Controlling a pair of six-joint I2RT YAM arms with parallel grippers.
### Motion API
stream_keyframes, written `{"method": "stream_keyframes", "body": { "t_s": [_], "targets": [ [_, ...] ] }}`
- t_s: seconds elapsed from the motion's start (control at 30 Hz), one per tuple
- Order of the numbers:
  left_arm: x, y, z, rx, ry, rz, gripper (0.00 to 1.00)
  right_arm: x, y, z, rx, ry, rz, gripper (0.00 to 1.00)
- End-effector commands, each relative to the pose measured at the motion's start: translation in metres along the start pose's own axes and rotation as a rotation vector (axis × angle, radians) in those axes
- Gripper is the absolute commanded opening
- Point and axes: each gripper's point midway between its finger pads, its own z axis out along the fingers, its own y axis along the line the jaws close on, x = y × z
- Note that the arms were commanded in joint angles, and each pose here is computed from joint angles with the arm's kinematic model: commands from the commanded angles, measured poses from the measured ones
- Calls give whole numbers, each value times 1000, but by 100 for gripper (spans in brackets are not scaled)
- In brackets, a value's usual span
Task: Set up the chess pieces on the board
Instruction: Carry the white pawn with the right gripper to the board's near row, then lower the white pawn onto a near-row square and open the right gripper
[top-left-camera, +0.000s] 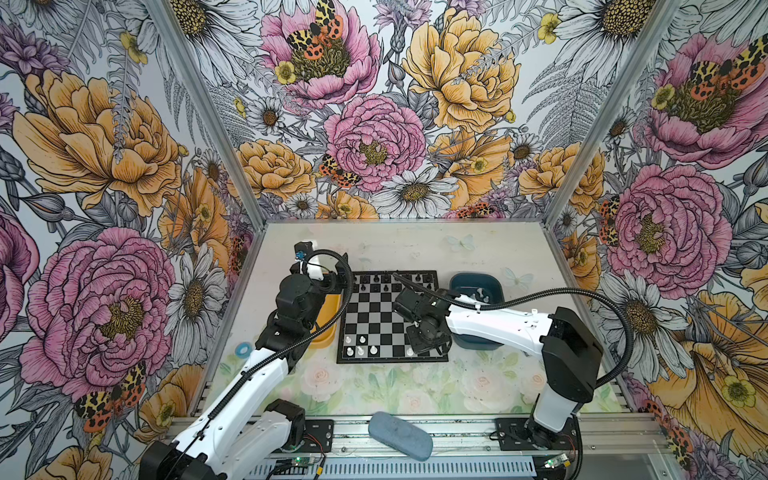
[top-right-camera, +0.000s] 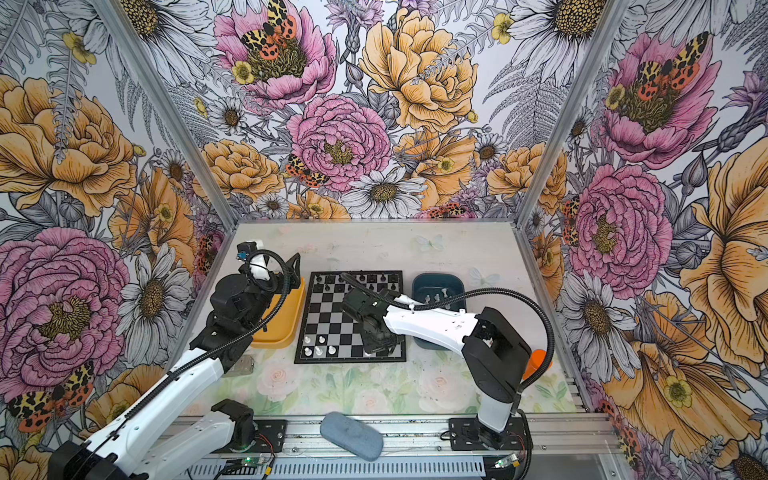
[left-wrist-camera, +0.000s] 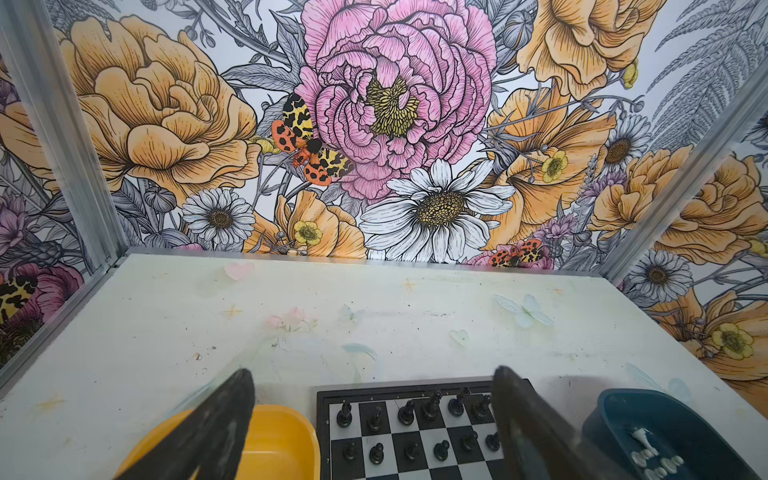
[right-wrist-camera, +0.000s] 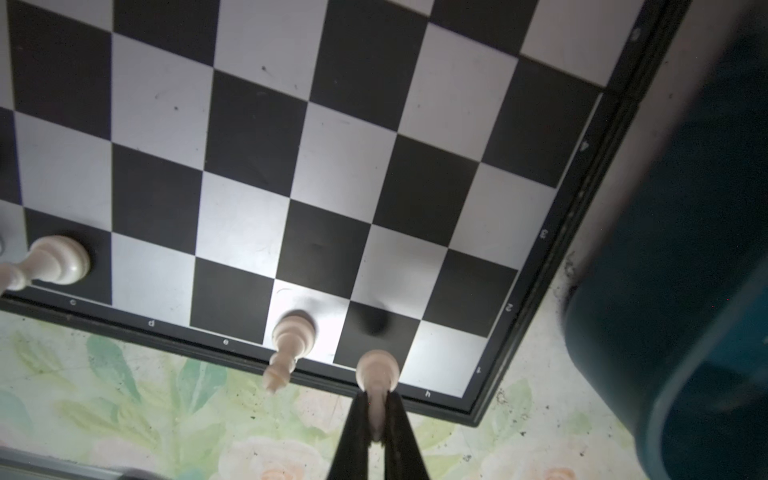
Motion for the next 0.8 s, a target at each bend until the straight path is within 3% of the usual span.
{"method": "stream_keyframes", "body": {
  "t_s": [0.0,0.77],
  "targets": [
    [3,1,-3,-8,3,18,90,0,4,6,-10,-6,22,0],
    [5,1,-1,-9,9,24,90,5,0,20,14,15,28,0]
  ]
}}
